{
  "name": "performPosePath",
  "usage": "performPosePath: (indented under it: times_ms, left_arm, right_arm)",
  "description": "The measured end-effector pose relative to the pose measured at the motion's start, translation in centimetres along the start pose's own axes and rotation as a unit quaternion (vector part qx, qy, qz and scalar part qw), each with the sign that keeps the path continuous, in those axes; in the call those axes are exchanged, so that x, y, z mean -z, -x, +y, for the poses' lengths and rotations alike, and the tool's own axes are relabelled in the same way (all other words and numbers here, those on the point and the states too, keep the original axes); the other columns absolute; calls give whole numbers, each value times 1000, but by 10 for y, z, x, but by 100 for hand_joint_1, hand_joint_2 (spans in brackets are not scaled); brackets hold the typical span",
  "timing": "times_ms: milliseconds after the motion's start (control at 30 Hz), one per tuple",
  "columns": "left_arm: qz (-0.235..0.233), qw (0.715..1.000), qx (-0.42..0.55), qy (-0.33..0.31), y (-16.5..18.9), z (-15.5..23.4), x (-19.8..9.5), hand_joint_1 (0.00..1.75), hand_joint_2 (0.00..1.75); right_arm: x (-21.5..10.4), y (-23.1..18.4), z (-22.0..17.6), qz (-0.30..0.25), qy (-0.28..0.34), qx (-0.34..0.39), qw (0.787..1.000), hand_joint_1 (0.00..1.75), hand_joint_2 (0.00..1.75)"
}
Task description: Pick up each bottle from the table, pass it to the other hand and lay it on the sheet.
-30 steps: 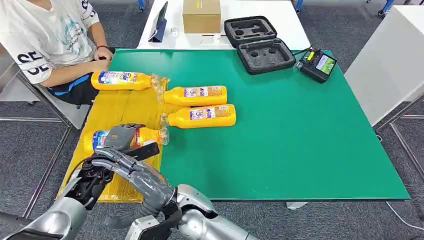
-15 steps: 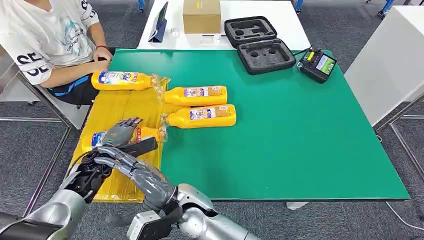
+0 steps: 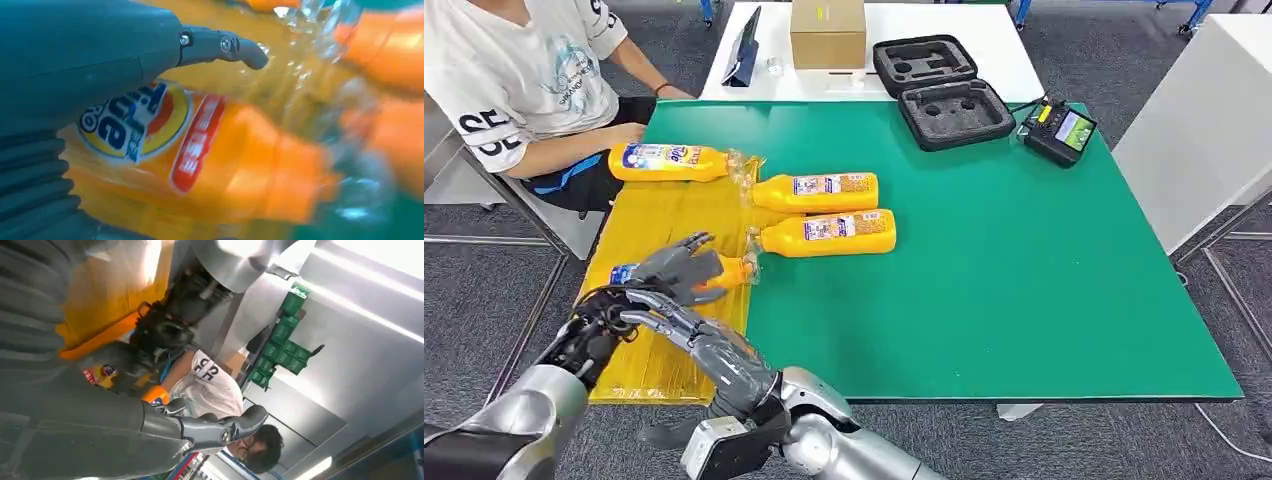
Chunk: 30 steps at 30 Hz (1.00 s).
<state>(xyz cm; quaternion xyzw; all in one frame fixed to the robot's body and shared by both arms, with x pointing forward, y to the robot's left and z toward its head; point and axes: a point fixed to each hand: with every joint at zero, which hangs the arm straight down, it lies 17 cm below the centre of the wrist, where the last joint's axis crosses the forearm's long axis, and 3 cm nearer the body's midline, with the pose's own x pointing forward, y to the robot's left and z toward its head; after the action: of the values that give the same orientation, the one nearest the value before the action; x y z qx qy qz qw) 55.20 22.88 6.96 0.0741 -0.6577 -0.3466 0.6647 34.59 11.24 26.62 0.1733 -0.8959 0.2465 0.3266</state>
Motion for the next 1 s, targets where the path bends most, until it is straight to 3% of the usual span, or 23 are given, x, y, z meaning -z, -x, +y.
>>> performPosePath:
  times_ms: [167, 267, 467, 733, 767, 867, 1000]
  left_arm:
    - [-45, 972, -215, -80, -16, 37, -4, 0, 0]
    - [-59, 951, -263, -153, -9, 61, -12, 0, 0]
    - [-76, 912, -129, -381, 3, 134, -52, 0, 0]
    - [-88, 904, -102, -406, -4, 141, -60, 0, 0]
    - [-88, 903, -101, -407, -4, 141, -61, 0, 175]
    - [-76, 874, -58, -476, -4, 161, -85, 0, 175]
    - [-60, 823, -64, -562, 6, 185, -127, 0, 175]
  right_arm:
    - [-4, 6, 3, 7, -6, -4, 1000, 0, 175]
    - [-6, 9, 6, 11, -12, -8, 1000, 0, 175]
    - [-8, 11, 11, 12, -21, -16, 1000, 0, 175]
    - [-9, 12, 10, 13, -21, -18, 1000, 0, 175]
    - [-9, 12, 10, 14, -21, -18, 1000, 0, 175]
    - [-8, 12, 4, 10, -7, -42, 999, 0, 175]
    - [-3, 4, -32, -17, 51, -142, 988, 0, 175]
